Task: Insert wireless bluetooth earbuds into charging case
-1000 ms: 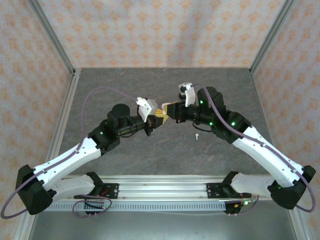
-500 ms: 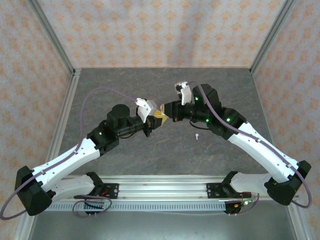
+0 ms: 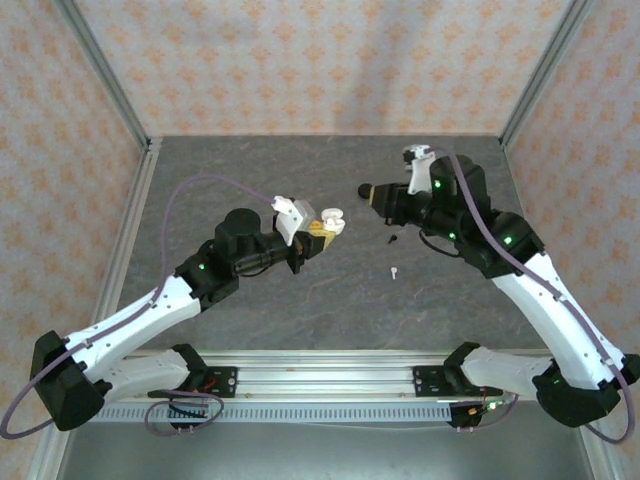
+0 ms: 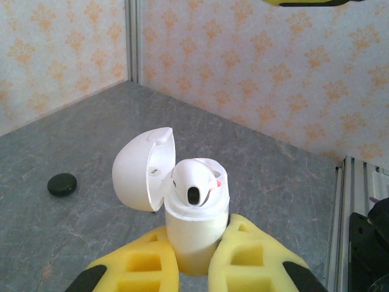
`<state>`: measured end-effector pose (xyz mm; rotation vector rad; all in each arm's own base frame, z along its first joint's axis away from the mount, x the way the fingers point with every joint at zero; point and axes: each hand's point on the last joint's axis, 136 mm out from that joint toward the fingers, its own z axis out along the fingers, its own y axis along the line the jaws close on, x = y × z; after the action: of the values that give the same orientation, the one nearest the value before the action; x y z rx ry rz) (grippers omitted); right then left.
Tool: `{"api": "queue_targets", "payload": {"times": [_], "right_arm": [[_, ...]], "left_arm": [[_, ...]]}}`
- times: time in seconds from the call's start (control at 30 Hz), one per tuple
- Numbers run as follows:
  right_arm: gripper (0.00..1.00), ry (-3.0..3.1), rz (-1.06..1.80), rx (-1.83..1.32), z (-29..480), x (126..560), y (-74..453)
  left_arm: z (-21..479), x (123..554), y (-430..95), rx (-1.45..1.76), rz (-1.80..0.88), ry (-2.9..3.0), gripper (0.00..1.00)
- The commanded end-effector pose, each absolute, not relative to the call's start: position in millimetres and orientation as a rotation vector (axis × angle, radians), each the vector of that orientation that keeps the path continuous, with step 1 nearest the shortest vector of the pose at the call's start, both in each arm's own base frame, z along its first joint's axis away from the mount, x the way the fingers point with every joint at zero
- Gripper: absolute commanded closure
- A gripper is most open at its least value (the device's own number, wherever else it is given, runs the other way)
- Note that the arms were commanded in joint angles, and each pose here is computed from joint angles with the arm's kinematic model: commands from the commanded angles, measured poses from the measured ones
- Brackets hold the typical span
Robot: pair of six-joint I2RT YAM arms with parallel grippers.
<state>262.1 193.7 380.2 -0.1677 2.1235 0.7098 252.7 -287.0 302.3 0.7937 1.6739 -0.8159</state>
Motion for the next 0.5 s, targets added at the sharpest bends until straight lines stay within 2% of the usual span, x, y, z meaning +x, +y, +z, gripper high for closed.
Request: {"api": "queue_targets", "payload": {"times": [0.0,0.13,0.27,0.47], "right_arm": [[0.77,2.366,0.425,-0.035,316,269,149],[0.76,2.551,0.369,0.068,255,279,134],[0.72,2.666,0.463,0.199,200,289,130],[0.72,2.792,0.481,0.417,130,296,104]], "left_arm": [[314,254,-291,0.809,-0.800,1.635,1.00],[310,254,-292,0.822,-0.795,1.656,1.00],[306,253,-290,0.824,-0.787,1.668,1.00],[300,250,-285,0.816,-0.778,1.690,1.00]]}}
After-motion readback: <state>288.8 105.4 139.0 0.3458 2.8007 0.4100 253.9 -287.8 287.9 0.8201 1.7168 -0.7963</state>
